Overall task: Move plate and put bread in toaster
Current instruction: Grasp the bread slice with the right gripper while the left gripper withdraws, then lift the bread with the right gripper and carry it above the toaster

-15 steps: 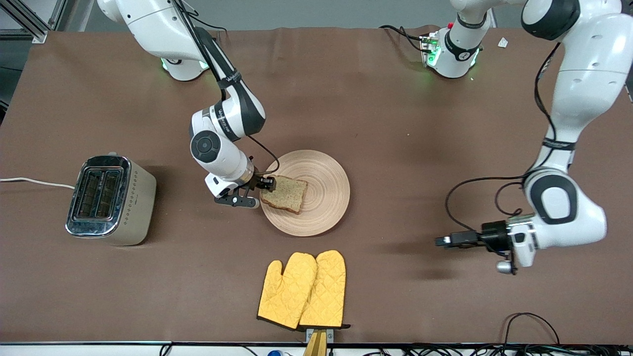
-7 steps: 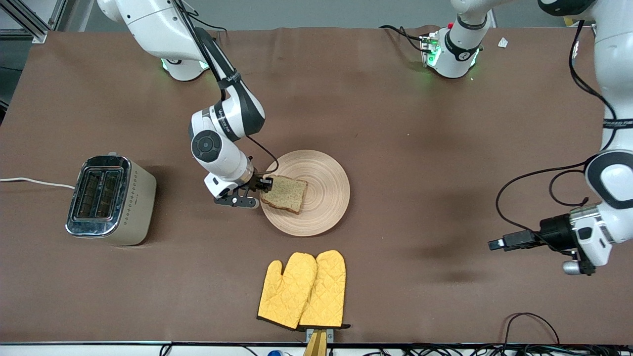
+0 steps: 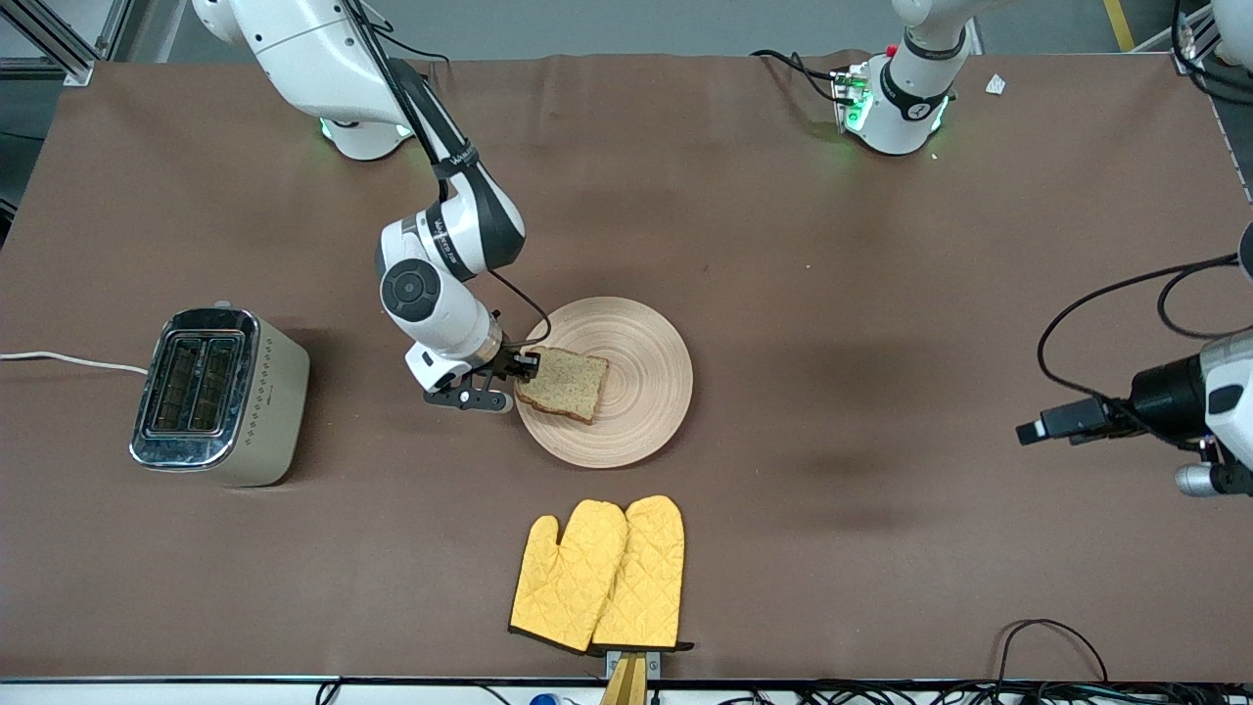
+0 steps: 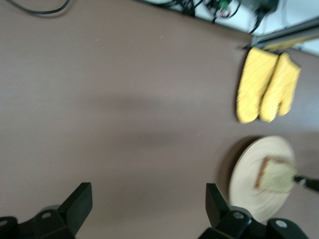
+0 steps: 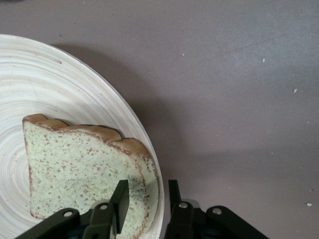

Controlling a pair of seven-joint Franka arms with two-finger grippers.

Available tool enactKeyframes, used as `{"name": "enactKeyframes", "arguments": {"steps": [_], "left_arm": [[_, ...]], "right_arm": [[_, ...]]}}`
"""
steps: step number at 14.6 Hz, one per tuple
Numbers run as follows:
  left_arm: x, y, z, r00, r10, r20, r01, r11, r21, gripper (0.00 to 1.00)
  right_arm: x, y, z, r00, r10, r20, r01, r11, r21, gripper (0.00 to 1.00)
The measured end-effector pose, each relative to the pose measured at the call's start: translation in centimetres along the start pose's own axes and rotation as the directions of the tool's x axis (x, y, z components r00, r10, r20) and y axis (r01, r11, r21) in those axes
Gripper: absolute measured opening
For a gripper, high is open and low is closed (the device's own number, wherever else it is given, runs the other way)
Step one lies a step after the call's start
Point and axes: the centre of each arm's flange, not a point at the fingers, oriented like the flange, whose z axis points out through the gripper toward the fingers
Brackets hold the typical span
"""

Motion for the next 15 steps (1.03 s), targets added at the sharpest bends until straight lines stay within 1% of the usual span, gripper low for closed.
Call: {"name": "enactKeyframes", "arguments": {"steps": [1, 2, 4, 7, 9, 10, 11, 12, 13, 14, 15], "left_arm": [[-0.8, 0.6, -1.0, 1.0, 0.013, 0.017, -0.013, 1.0, 0.027, 1.0], [-1.5, 1.2, -2.0, 0.999, 0.023, 0.024, -0.024, 0.999, 0.049, 1.0], [-3.2, 3.2, -4.4, 0.998, 0.055, 0.035, -0.059, 0.993, 0.105, 1.0], [-6.5, 6.9, -7.5, 0.992, 0.099, 0.072, -0.113, 0.967, 0.229, 1.0], [-8.5, 8.4, -9.6, 0.991, 0.108, 0.08, -0.127, 0.947, 0.294, 1.0], [-9.4, 8.8, -10.7, 0.991, 0.108, 0.079, -0.128, 0.942, 0.31, 1.0], [-10.2, 8.9, -11.5, 0.991, 0.106, 0.076, -0.125, 0.94, 0.318, 1.0], [-10.8, 8.9, -12.3, 0.992, 0.103, 0.069, -0.12, 0.939, 0.322, 1.0], [-11.4, 8.9, -12.9, 0.993, 0.101, 0.063, -0.117, 0.938, 0.326, 1.0], [-12.0, 9.0, -13.4, 0.993, 0.099, 0.063, -0.114, 0.937, 0.331, 1.0], [-12.6, 9.0, -13.8, 0.993, 0.097, 0.065, -0.113, 0.935, 0.336, 1.0]], "right_arm": [[0.0, -0.1, 0.0, 1.0, -0.001, 0.0, 0.001, 1.0, 0.0, 0.39], [-0.1, -0.1, 0.1, 1.0, -0.002, 0.001, 0.002, 1.0, -0.001, 0.35], [-0.2, -0.1, 0.3, 1.0, -0.003, 0.003, 0.003, 1.0, -0.003, 0.35], [-0.2, -0.2, 0.5, 1.0, -0.005, 0.001, 0.005, 1.0, -0.003, 0.35], [-0.3, -0.2, 0.5, 1.0, -0.006, 0.001, 0.006, 1.0, -0.003, 0.32], [-0.3, -0.2, 0.5, 1.0, -0.006, -0.001, 0.006, 1.0, -0.002, 0.26], [-0.3, -0.3, 0.5, 1.0, -0.007, -0.002, 0.007, 1.0, -0.001, 0.26], [-0.3, -0.3, 0.5, 1.0, -0.007, -0.003, 0.007, 1.0, -0.001, 0.19], [-0.3, -0.3, 0.5, 1.0, -0.008, -0.004, 0.008, 1.0, -0.001, 0.14], [-0.3, -0.3, 0.6, 1.0, -0.008, -0.005, 0.008, 1.0, 0.0, 0.14], [-0.3, -0.4, 0.7, 1.0, -0.008, -0.006, 0.008, 1.0, 0.0, 0.07]]}}
